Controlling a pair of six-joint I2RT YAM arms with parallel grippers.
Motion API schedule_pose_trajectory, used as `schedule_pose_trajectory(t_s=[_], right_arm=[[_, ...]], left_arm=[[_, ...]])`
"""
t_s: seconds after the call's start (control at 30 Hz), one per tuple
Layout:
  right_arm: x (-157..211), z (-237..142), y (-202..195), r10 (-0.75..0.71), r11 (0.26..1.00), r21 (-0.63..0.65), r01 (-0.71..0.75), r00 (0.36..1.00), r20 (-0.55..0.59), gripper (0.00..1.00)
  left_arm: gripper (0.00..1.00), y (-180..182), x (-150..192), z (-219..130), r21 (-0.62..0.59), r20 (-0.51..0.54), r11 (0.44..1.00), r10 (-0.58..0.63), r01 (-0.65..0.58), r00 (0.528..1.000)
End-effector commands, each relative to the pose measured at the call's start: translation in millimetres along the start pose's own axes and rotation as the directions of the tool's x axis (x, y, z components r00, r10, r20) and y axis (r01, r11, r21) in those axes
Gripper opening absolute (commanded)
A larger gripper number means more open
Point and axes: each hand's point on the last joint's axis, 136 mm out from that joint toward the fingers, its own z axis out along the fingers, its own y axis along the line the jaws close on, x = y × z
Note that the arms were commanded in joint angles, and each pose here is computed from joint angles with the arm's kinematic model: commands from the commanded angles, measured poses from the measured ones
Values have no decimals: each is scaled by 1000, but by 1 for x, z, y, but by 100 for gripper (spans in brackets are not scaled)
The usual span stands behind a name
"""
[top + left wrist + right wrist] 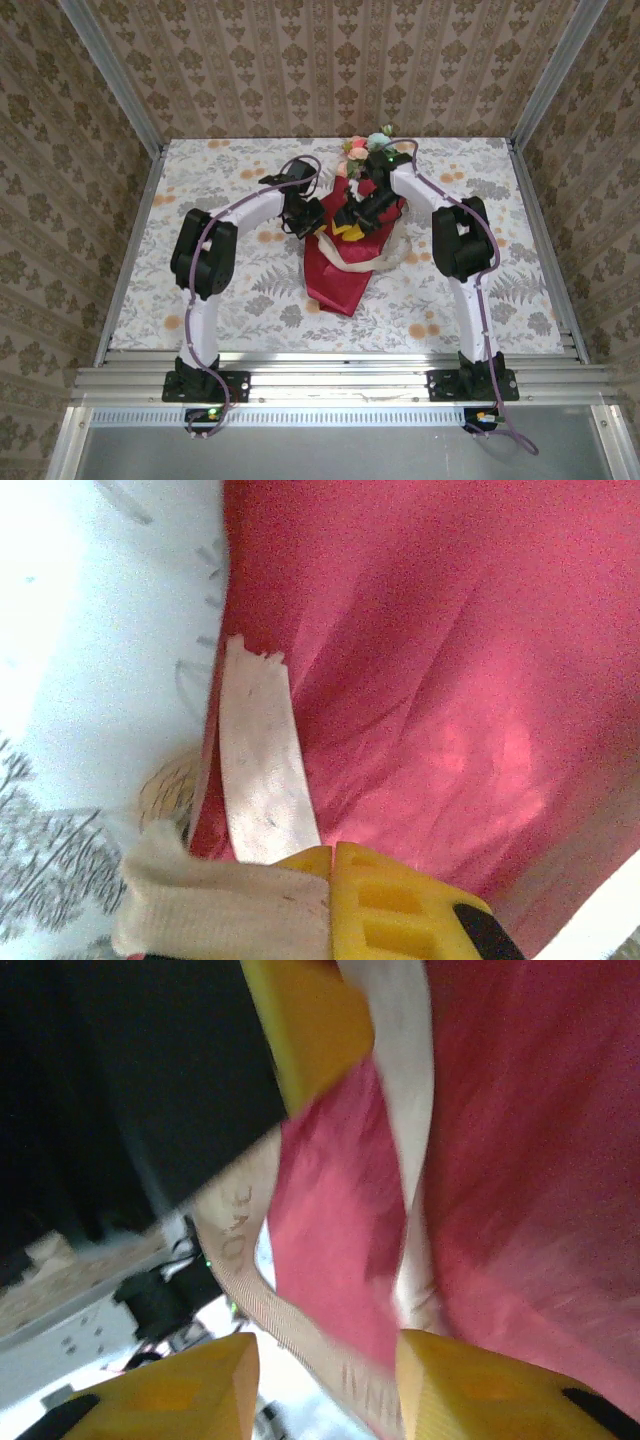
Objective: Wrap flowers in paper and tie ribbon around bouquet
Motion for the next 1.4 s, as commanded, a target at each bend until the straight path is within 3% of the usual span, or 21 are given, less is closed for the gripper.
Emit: schedule_pose_trajectory(t_s=[0.0, 0.17, 0.37, 0.43, 0.57, 0.93, 1.17, 1.37], right_arm=[[-10, -11, -15, -30, 978, 205, 23, 999, 28, 44], [-10, -21, -14, -250, 885, 425, 192, 964, 86, 48], [6, -16, 11, -601, 684, 634, 360, 772, 209, 61], [7, -18, 20, -641, 662, 666, 343, 720, 266, 65], [8, -20, 34, -670, 642, 693, 329, 680, 298, 68], [10, 22, 33, -643, 677, 624, 390, 725, 245, 51], [20, 38, 26, -627, 689, 602, 404, 748, 216, 53], [16, 50, 14, -609, 678, 618, 397, 775, 170, 50]], left_arm=[[5, 1, -4, 16, -13, -9, 999, 38, -38, 999], [5, -10, -15, 20, 40, 14, 998, 38, -39, 999], [4, -17, -15, 17, 90, -1, 996, 22, -22, 1000], [4, -18, -14, 16, 99, -15, 995, 15, -13, 1000], [4, -18, -14, 10, 107, -18, 994, 2, 0, 1000], [3, -16, -13, 2, 137, -65, 990, -34, 43, 997], [2, -16, -12, 0, 146, -79, 988, -36, 48, 996], [1, -16, -12, -2, 146, -79, 988, -33, 44, 996]])
